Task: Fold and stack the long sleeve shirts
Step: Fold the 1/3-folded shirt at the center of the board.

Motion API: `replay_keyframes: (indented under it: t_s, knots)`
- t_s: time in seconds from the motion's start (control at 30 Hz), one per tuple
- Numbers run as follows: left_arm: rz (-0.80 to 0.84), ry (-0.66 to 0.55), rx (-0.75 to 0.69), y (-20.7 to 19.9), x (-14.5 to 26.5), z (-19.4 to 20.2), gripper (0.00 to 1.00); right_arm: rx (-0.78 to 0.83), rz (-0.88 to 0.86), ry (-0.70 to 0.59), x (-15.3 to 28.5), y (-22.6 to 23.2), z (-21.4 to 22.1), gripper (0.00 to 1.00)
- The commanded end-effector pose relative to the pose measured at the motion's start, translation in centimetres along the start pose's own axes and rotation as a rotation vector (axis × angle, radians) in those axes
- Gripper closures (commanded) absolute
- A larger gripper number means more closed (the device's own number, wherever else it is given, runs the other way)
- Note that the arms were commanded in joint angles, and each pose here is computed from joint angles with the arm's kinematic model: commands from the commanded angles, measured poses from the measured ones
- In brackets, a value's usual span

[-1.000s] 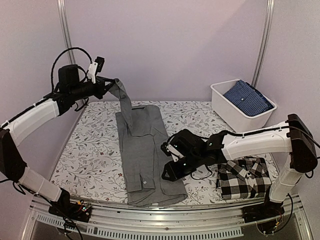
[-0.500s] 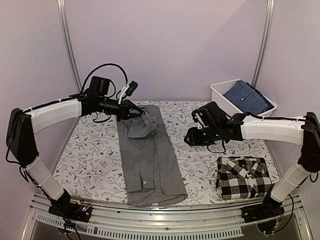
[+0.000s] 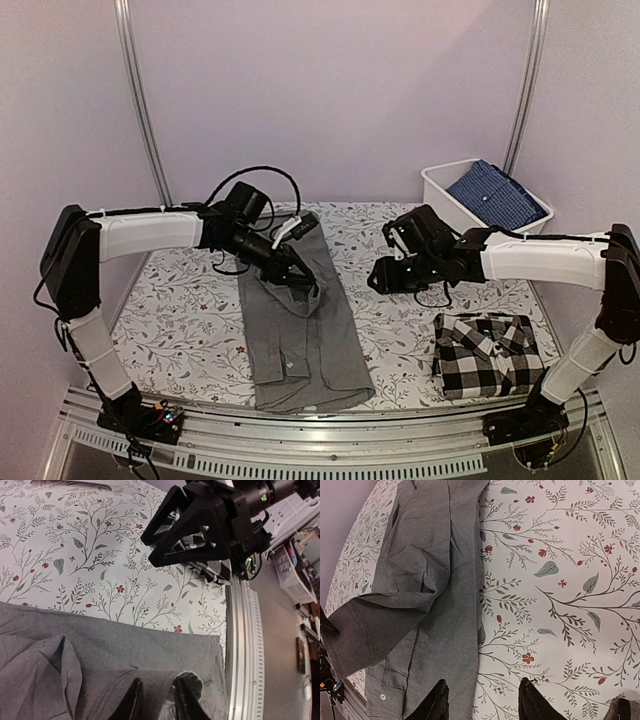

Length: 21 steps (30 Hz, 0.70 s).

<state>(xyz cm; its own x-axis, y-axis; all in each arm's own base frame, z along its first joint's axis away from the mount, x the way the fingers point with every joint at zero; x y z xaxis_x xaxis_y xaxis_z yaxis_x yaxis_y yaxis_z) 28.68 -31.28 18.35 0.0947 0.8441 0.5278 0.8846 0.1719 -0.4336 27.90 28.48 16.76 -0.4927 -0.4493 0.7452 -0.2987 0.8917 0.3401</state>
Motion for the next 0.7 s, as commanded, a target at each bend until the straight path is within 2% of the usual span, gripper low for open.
replay_keyframes:
  t_s: [0.0,0.07,0.2,0.37,0.5,0.67]
  knots:
    - [-0.027,0.042,-0.034,-0.6,-1.1,-0.1,0.66,0.002,-0.008,0.003,-0.6,-0.3,0.3,0.53]
    - [-0.037,0.05,-0.047,-1.0,-1.4,-0.1,0.61,0.002,-0.01,0.007,-0.7,-0.3,0.4,0.53]
    - [-0.085,0.027,-0.058,-1.0,-1.1,-0.6,0.59,0.005,-0.026,0.016,-0.9,-0.1,0.5,0.53]
    - [-0.192,-0.087,-0.043,-0.6,0.7,-2.1,0.58,0.045,-0.093,0.048,-1.4,1.8,0.9,0.53]
    - [-0.359,-0.15,0.132,2.2,3.3,-1.5,0.59,0.096,-0.108,0.069,-2.2,3.9,1.4,0.53]
    - [-0.383,-0.136,0.341,2.2,3.8,3.0,0.57,0.091,-0.072,0.08,-2.9,3.7,1.7,0.53]
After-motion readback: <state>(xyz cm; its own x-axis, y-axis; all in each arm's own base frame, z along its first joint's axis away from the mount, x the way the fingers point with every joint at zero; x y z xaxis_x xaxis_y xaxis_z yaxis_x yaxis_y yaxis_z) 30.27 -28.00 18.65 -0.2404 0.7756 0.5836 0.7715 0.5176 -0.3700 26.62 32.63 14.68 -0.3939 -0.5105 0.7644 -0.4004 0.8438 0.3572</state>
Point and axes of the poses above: each gripper's point midway between its finger pads, its own x axis back along the fingers, its own y axis along the line the jaws close on, z = x × y, the point moved 5 cm from there along x, back along the fingers
